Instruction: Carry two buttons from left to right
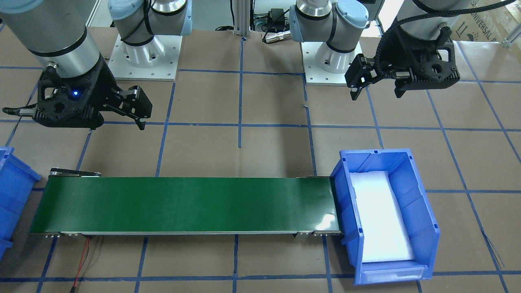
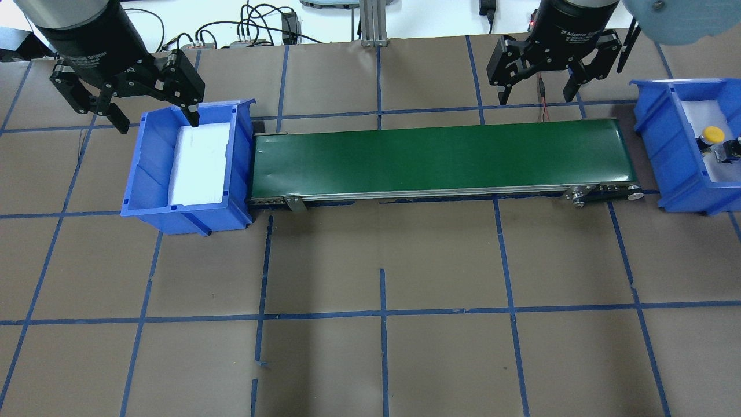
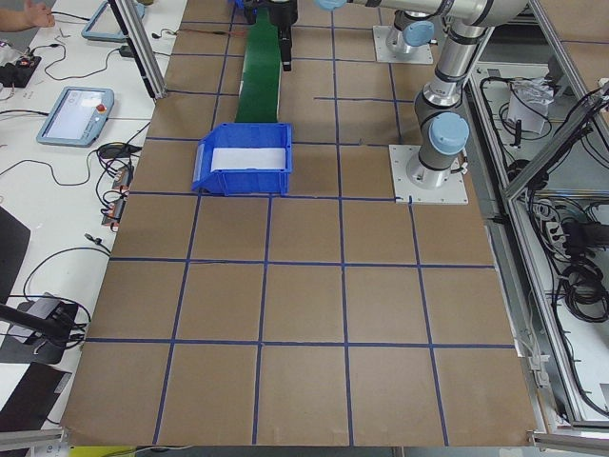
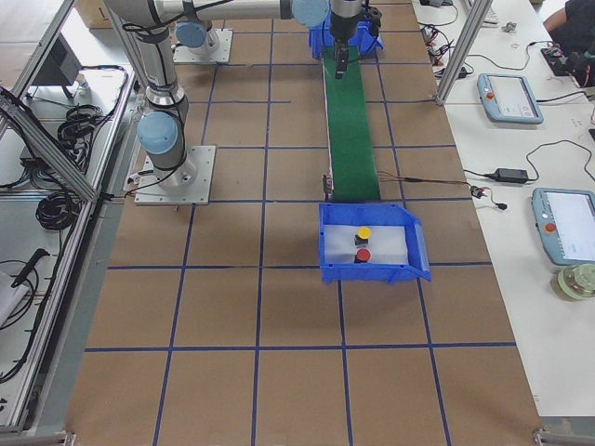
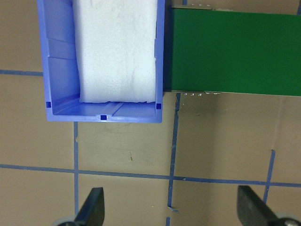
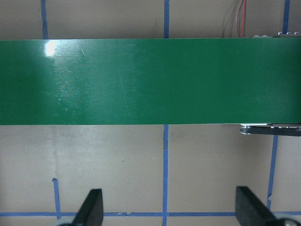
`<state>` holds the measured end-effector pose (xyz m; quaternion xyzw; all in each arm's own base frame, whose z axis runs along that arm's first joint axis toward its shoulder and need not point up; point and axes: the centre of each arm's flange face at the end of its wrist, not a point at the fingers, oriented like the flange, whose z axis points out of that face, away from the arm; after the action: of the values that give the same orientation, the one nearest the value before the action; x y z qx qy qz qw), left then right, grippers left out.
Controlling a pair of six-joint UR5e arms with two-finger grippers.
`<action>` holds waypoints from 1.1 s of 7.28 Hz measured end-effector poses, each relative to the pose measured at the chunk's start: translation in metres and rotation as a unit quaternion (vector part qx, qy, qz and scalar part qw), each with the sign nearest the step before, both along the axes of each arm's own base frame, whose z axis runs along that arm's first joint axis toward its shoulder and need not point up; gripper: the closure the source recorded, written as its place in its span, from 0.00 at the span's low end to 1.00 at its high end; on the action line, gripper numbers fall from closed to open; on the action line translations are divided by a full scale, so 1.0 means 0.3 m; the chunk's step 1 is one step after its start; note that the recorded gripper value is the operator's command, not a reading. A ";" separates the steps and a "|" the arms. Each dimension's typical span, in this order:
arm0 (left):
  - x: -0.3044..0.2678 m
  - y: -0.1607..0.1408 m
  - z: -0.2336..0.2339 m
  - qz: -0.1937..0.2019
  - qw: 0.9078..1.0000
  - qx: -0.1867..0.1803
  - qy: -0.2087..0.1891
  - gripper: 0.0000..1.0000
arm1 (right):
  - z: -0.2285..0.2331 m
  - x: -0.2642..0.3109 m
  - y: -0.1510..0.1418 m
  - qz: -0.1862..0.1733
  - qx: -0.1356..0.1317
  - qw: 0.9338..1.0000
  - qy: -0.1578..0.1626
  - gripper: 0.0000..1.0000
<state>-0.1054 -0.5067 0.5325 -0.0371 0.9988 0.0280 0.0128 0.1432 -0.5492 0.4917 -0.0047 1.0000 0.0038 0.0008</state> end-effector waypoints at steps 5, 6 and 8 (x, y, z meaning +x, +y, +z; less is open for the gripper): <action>0.003 0.011 -0.040 0.002 1.000 0.011 0.001 0.00 | -0.002 -0.008 -0.007 -0.001 0.000 1.000 -0.002 0.00; 0.002 0.013 -0.044 0.003 1.000 0.013 0.001 0.00 | -0.003 -0.008 -0.008 -0.002 0.000 1.000 -0.002 0.00; 0.005 0.015 -0.047 0.002 1.000 0.014 -0.007 0.00 | -0.007 -0.007 -0.012 -0.002 0.000 1.000 -0.003 0.00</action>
<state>-0.1039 -0.5023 0.5183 -0.0395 0.9981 0.0420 0.0198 0.1412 -0.5527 0.4897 -0.0031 1.0000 0.0036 0.0037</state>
